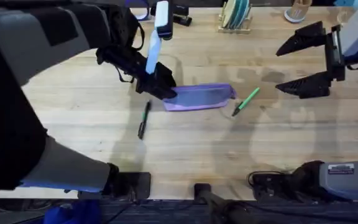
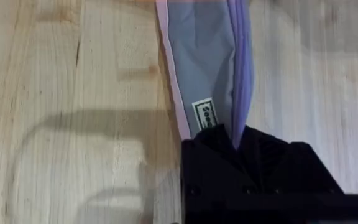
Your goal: Unzip the bag, pick up the pens from the table one at a time and place them inside, then zip the bag closed.
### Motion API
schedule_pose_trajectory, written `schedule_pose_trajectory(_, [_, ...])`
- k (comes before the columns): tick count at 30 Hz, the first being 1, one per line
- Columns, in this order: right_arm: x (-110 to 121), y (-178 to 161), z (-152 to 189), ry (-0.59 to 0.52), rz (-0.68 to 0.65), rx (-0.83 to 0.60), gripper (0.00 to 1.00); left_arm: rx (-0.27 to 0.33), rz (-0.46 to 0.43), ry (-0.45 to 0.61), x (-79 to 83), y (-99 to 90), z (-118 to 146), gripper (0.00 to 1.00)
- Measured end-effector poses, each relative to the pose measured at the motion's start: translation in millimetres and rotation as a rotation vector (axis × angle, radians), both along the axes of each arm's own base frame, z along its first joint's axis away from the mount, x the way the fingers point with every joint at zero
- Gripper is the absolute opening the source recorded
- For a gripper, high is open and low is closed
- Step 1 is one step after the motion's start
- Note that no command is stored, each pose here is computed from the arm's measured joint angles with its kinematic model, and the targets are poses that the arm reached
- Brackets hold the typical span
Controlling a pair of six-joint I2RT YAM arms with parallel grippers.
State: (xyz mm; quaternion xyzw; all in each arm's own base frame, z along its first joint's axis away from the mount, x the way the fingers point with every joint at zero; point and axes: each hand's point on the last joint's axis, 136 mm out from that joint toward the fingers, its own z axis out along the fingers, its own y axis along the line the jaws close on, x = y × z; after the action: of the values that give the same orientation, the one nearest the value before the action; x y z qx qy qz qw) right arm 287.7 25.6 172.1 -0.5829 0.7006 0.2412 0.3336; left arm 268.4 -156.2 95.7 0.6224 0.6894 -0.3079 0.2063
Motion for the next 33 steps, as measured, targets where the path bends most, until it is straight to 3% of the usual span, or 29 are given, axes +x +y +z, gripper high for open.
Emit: schedule_pose_trajectory(33, [-11.2,16.8,-2.9,0.049,0.068,-0.017,0.995,0.000,0.000,0.000,0.0,0.0,0.0,0.041])
